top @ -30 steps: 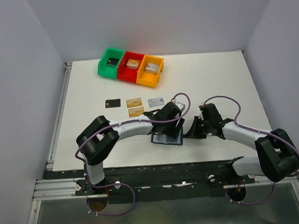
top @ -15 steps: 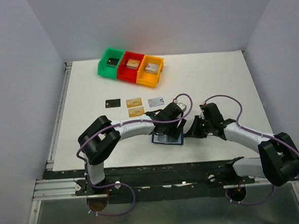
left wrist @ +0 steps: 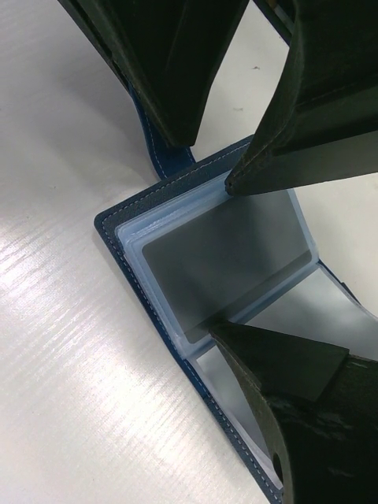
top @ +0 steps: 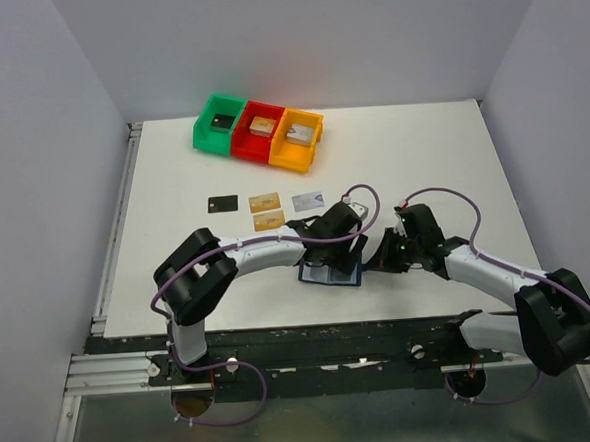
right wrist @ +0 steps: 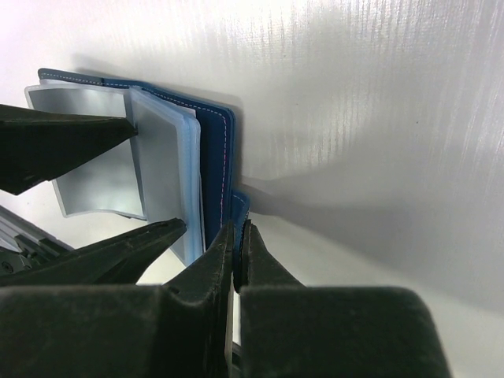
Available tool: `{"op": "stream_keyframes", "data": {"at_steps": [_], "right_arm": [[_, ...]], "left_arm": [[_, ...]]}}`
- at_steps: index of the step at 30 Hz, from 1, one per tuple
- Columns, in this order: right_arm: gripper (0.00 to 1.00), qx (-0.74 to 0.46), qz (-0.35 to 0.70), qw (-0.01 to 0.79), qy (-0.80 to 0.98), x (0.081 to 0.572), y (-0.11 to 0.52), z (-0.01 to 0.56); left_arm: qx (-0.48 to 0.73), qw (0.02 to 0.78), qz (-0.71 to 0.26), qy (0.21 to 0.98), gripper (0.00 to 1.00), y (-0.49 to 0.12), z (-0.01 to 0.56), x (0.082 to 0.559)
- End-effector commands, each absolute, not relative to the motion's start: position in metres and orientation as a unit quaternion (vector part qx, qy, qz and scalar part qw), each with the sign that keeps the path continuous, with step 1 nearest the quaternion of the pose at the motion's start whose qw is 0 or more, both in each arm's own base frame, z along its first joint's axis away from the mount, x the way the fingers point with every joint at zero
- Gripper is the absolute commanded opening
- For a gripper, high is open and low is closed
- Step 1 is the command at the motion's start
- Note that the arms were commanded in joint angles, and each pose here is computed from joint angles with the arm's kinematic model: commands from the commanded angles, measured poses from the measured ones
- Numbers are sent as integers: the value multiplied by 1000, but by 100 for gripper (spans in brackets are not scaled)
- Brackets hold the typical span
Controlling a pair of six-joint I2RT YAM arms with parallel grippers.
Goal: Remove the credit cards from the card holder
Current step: Remove the credit card from the card holder.
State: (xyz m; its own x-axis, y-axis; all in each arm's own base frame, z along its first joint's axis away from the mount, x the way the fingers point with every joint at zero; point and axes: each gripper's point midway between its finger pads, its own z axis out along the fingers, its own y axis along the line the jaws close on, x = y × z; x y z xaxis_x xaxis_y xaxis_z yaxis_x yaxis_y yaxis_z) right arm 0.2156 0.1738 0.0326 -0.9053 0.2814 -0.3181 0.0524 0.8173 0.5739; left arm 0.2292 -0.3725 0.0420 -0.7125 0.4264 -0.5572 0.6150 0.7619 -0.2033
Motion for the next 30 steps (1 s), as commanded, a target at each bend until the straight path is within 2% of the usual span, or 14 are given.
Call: {"op": "stream_keyframes", "data": {"at_steps": [1,30], "right_arm": [[0,80,301,202,928,214,176,35],[0,77,308,208,925,214,177,38]], "left_arm": [[282,263,-196,902,80,-375,57,230],[274,267,-180,906,80,-370,57,232]]}}
